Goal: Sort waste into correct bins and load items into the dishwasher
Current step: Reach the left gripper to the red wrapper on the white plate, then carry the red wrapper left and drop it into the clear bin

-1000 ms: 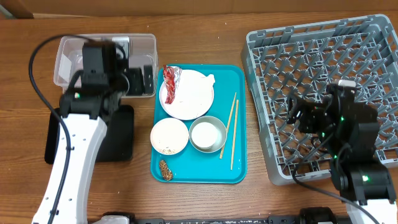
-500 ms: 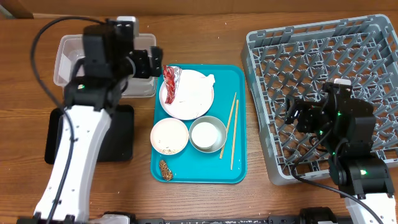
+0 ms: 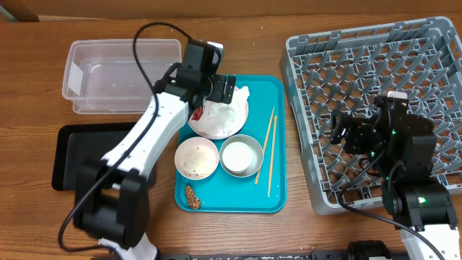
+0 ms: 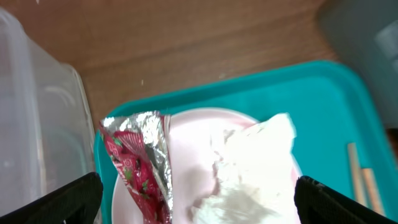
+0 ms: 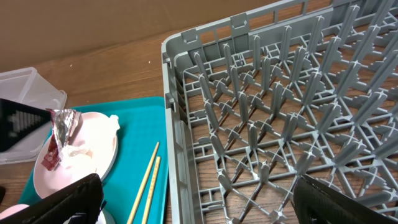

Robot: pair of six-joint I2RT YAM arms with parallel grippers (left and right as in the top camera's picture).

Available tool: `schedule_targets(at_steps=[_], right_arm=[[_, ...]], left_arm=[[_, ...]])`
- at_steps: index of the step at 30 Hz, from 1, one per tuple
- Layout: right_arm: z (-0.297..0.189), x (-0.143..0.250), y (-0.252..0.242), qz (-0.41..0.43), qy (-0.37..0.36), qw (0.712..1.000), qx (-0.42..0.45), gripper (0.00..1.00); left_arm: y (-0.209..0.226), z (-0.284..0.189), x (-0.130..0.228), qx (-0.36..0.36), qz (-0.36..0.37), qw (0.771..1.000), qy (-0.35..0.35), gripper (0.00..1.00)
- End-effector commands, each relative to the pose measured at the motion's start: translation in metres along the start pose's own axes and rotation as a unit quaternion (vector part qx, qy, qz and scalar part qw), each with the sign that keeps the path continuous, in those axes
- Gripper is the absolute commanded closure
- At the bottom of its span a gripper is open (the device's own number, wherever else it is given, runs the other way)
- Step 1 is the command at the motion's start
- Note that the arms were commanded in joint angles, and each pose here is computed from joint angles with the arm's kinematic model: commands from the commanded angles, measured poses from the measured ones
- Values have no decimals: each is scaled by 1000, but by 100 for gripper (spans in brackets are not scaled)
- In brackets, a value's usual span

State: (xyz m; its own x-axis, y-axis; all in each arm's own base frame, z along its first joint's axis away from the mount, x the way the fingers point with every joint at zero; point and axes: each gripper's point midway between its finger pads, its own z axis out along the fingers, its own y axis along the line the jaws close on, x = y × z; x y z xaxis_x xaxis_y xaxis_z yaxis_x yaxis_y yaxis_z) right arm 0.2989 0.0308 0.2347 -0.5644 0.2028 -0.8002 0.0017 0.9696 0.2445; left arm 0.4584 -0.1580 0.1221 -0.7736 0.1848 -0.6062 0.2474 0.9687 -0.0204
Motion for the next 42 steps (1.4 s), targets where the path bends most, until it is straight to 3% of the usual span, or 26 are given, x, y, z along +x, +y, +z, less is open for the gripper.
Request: schedule_targets(at_steps=[1, 6, 17, 19, 25, 29, 34, 42], right_arm=[[-7, -12, 3, -3, -17, 1000, -5, 0], [-6, -12, 3, -3, -16, 1000, -5, 0], [-6, -9, 3, -3, -11, 1000, -4, 0], [-6, -9, 3, -3, -11, 1000, -4, 0], [-6, -8, 3, -3, -9, 1000, -3, 0], [-6, -6, 2, -2, -6, 1000, -2, 0], [-6, -5, 2, -2, -2, 1000, -2, 0], [-6, -5, 2, -2, -2, 1000, -2, 0]], left_arm=[[10, 17, 5, -25, 0, 1000, 13, 0], [11, 38, 24, -27, 2, 999, 44, 2], [24, 71, 60, -64, 10, 993, 100, 16], [26, 70, 60, -72, 10, 992, 100, 24], [26, 70, 61, -71, 10, 992, 102, 62], [26, 70, 60, -72, 10, 992, 101, 95], [25, 59, 41, -70, -2, 994, 81, 96], [24, -8, -38, -67, -16, 997, -16, 96]])
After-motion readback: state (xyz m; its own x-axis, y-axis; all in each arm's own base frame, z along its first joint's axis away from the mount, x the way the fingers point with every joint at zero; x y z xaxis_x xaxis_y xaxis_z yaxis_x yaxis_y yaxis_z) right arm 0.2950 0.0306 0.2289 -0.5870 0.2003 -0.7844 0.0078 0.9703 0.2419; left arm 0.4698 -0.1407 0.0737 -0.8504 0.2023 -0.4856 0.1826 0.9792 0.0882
